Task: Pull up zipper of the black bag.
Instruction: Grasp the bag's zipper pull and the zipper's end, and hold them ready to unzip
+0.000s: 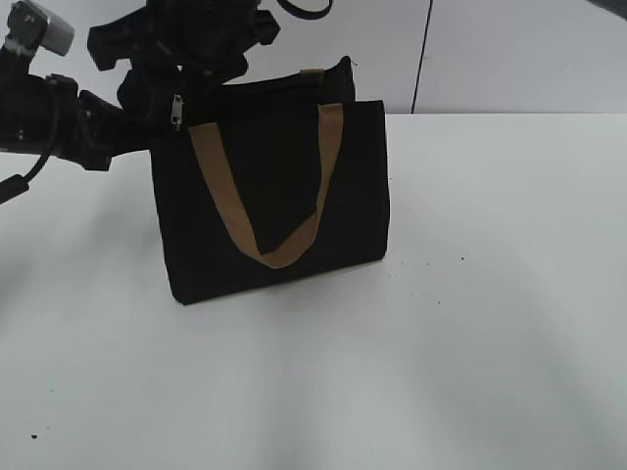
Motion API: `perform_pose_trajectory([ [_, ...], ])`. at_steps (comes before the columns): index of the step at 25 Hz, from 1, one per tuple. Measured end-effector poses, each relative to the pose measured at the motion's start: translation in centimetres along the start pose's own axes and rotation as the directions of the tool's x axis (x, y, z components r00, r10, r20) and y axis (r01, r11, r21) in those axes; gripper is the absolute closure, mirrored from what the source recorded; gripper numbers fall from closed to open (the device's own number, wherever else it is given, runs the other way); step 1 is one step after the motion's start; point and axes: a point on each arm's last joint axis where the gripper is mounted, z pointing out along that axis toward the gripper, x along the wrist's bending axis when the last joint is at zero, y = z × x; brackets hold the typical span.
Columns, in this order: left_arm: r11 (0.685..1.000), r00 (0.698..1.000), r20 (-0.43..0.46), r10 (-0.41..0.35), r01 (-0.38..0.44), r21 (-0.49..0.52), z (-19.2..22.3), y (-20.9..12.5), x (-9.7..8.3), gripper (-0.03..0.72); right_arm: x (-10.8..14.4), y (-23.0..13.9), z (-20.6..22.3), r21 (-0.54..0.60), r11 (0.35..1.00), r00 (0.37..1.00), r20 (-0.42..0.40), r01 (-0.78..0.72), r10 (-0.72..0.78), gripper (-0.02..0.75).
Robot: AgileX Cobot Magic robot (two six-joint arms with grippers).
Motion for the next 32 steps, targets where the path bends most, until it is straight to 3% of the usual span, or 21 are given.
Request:
perform_pose_trajectory([
  [11, 1.000, 1.000, 0.000, 0.000, 0.000, 0.000, 0.0, 0.0, 0.0, 0.652, -0.9, 0.0, 1.2, -0.018, 1.000, 0.998, 0.066, -0.012, 0.013, 0.391],
  [21, 1.000, 1.000, 0.000, 0.000, 0.000, 0.000, 0.0, 0.0, 0.0, 0.652, -1.3, -0.3, 2.6, 0.006, 1.000, 0.997, 0.078, -0.025, 0.024, 0.395],
  [30, 1.000, 1.000, 0.000, -0.001, 0.001, 0.000, 0.0, 0.0, 0.0, 0.652, -1.4, -0.1, 2.8, -0.018, 1.000, 0.996, 0.083, -0.021, 0.023, 0.546],
  [32, 1.000, 1.000, 0.000, -0.001, 0.001, 0.000, 0.0, 0.0, 0.0, 0.652, -1.4, -0.1, 2.8, -0.019, 1.000, 0.996, 0.083, -0.021, 0.023, 0.614],
])
